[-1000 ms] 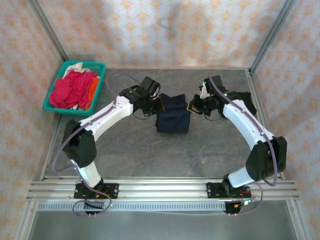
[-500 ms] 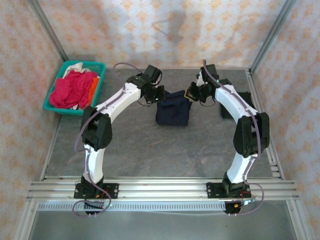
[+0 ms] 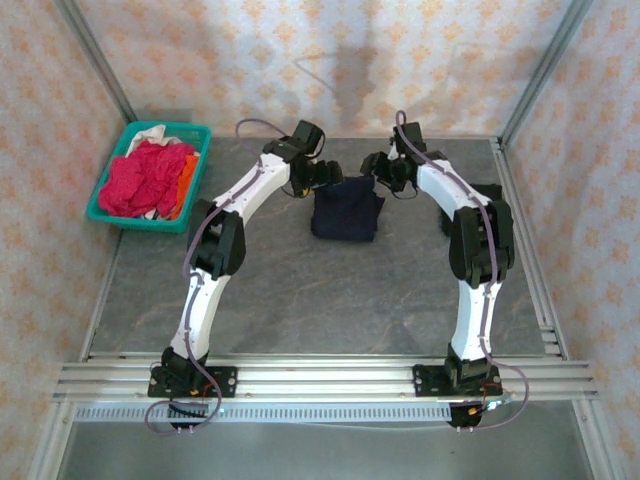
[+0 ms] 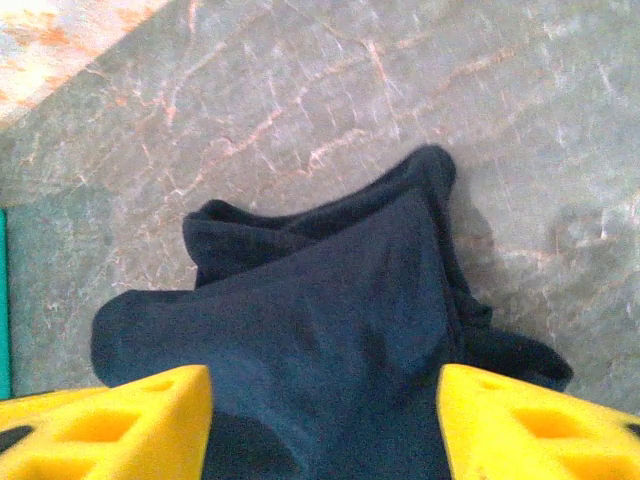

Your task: Fold and stack the t-shirts

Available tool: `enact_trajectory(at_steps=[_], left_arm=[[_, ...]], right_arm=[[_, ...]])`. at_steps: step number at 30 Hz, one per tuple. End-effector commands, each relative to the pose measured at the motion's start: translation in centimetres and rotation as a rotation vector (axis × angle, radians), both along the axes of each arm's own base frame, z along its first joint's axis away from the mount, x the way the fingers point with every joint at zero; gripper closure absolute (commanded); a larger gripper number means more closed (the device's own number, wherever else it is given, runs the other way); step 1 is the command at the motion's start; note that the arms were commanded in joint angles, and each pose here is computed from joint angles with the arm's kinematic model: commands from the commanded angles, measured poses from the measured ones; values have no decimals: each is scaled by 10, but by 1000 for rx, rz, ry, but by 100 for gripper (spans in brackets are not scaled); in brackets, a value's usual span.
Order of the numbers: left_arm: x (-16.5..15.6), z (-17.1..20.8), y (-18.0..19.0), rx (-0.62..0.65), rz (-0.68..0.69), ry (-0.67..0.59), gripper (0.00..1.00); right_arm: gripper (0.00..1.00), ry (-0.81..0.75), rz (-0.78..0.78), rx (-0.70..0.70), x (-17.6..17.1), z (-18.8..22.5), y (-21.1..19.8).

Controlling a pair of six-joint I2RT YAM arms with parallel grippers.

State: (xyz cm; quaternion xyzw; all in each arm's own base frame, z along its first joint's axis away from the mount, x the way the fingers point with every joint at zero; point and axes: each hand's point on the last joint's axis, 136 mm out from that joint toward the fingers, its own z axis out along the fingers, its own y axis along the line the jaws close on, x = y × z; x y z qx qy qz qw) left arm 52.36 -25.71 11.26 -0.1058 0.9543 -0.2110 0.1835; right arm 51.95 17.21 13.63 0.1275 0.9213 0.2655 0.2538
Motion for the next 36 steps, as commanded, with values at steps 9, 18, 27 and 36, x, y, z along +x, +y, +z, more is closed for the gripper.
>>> enact_trajectory(at_steps=[9, 18, 27, 36], left_arm=[[-15, 33, 13, 20, -17, -74, 8], [-55, 3, 15, -69, 37, -28, 44], [-68, -40, -2, -46, 21, 57, 44], [-74, -71, 11, 25, 47, 144, 49]], right_arm=[[44, -125, -31, -99, -37, 28, -10], [65, -49, 119, -29, -34, -3, 65], [70, -17, 141, 2, 4, -33, 109], [55, -72, 49, -12, 58, -47, 96]])
